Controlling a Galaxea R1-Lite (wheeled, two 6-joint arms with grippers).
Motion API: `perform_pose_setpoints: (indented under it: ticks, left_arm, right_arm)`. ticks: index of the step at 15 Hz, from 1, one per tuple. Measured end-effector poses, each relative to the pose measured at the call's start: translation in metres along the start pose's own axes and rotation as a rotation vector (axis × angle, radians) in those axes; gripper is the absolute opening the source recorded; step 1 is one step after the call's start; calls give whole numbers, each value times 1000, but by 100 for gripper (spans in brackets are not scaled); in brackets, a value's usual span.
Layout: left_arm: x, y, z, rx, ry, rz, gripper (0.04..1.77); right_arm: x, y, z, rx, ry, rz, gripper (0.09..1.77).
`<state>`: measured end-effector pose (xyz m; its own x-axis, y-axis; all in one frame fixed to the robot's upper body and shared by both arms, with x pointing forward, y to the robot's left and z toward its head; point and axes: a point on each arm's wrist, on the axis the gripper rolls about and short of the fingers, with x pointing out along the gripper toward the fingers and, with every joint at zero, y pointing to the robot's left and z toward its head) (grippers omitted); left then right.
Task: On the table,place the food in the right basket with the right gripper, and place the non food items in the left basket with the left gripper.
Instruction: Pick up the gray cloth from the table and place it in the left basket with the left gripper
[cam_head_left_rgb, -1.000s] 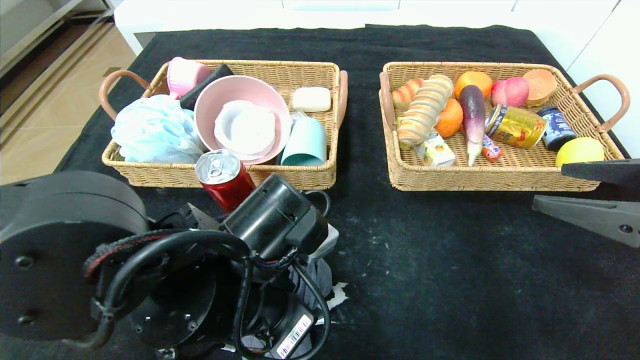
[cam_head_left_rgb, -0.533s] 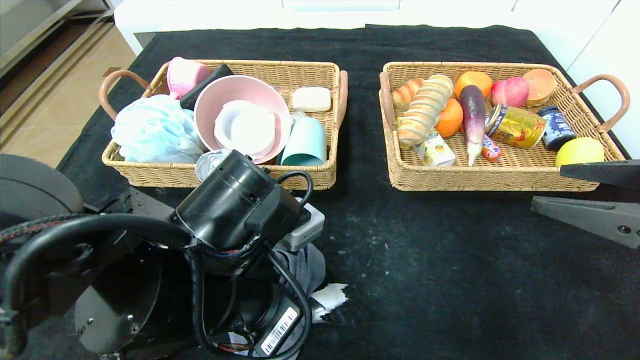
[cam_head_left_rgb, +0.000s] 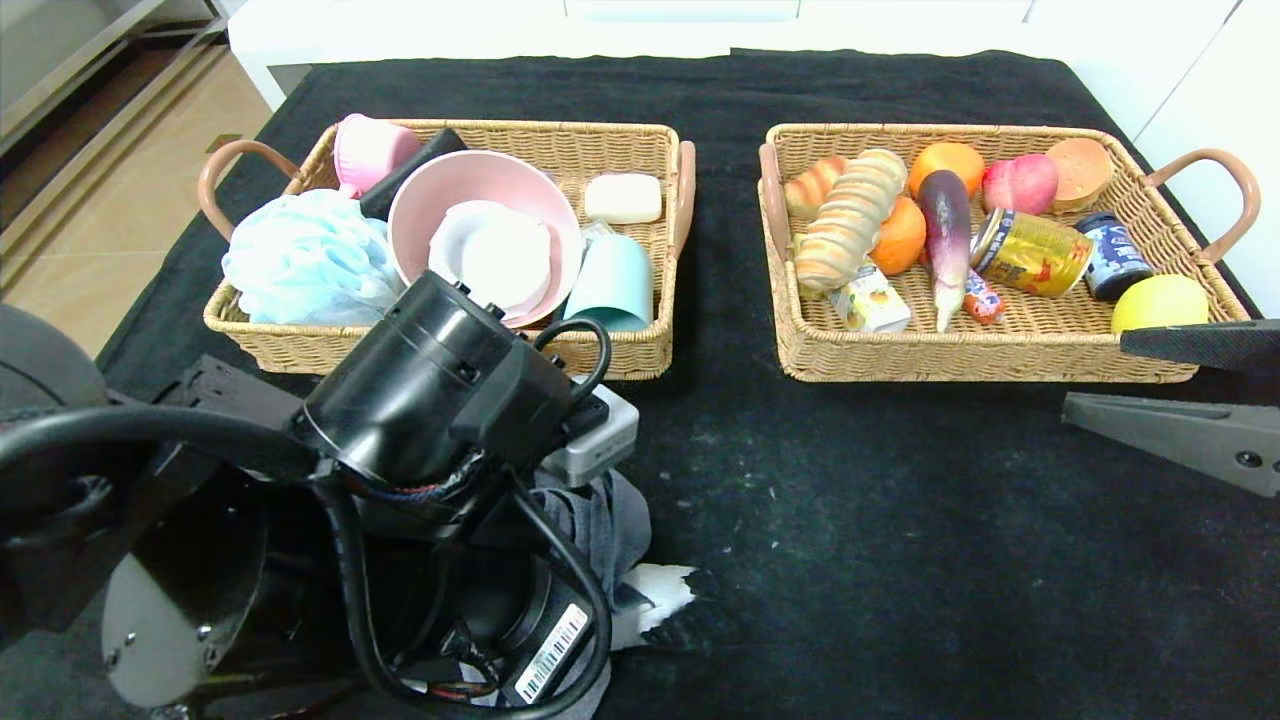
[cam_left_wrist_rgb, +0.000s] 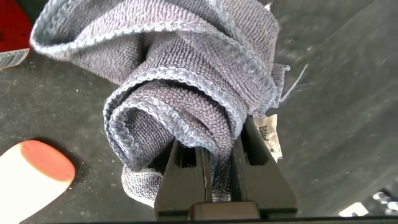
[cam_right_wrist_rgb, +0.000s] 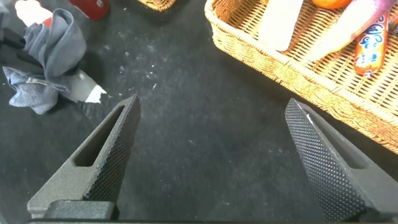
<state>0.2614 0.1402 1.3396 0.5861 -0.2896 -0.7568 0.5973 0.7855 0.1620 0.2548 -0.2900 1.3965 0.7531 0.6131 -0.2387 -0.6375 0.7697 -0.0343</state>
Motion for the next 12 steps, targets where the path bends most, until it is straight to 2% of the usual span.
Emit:
perform_pose_setpoints:
  ticks: [4,12]
  left_arm:
    - [-8,0,2,-53,-25,-58,26]
    - [-32,4,9,-134,-109,-120,26]
  right_arm:
    - [0,0,0,-1,-1,-1,170]
    - [0,0,0,0,-2,-1,170]
